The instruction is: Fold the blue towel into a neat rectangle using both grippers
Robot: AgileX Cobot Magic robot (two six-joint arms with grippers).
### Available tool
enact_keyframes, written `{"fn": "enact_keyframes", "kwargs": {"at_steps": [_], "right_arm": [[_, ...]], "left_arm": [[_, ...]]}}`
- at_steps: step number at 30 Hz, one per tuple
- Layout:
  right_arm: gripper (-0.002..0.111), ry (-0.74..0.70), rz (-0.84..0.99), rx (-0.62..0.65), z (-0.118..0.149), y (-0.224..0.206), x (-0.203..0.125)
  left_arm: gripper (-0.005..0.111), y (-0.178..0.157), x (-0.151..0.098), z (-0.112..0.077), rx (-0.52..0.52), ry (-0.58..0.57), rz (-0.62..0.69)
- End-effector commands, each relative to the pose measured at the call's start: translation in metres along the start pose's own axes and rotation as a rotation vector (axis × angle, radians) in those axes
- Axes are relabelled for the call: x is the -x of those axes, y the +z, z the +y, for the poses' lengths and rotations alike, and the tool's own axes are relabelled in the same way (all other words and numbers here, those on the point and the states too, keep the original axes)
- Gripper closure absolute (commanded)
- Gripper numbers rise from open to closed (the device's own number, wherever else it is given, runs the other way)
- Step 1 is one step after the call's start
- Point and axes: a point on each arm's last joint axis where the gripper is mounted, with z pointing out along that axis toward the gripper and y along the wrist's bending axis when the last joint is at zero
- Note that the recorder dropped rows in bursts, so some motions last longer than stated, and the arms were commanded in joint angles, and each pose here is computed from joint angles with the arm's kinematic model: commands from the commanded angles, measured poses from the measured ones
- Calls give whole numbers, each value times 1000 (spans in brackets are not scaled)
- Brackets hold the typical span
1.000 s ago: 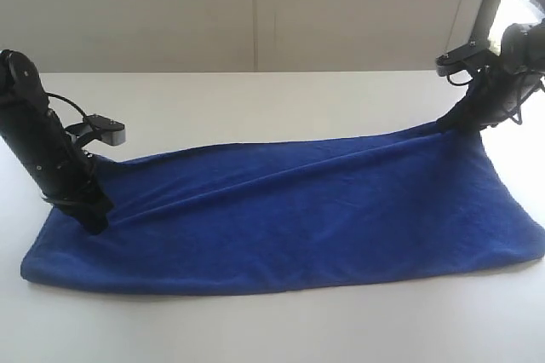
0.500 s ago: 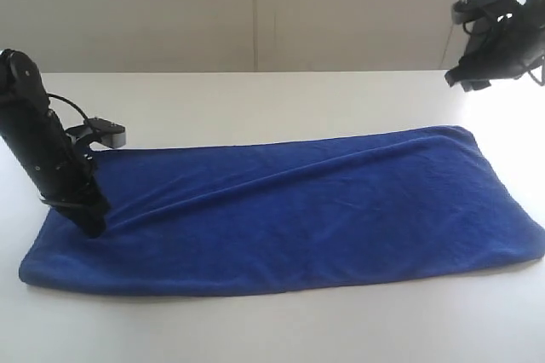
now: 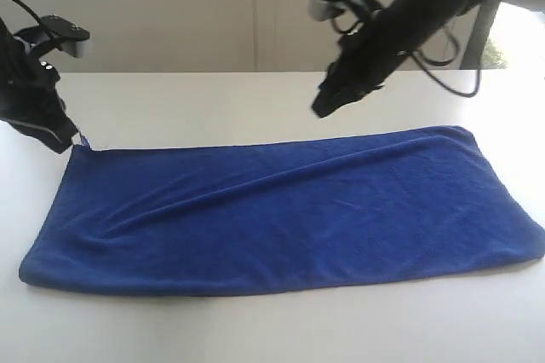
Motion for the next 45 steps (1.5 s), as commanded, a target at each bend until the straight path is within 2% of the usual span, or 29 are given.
{"fn": "enact_keyframes", "kwargs": {"at_steps": [1,5,8,12,17,21,25,32,36,39,42,45], "right_arm": [[107,-266,17,135,77,36,34],[99,-484,23,200,135,73,49],[83,-596,34,238,167,98,52],[61,-651,29,249,201,133,52],[59,-731,-26,209,236,172,53],[59,-768,-15,228,257,192,46],[59,-773,-21,203,261,210,42],[60,-738,-36,117,250,236,37],[72,-713,-51,96,248,240,37],[91,-709,-46,101,248,240,37],[103,-551,-67,87,240,224,46],[107,-433,-68,76,213,206,55]], "left_arm": [[107,-27,-22,3,36,-100,72],[107,-39,-45,13,62,-171,65],[107,-41,-57,20,82,-224,33],[107,-34,-62,22,56,-263,10],[107,-27,-64,21,63,-267,-9],[107,-23,-65,22,76,-267,-14],[107,-22,-65,22,79,-268,-18],[107,-22,-65,22,76,-271,-22],[107,-22,-65,22,76,-271,-22],[107,-22,-65,22,76,-271,-22],[107,-22,-65,22,76,-271,-22],[107,-22,-64,22,75,-272,-26]]}}
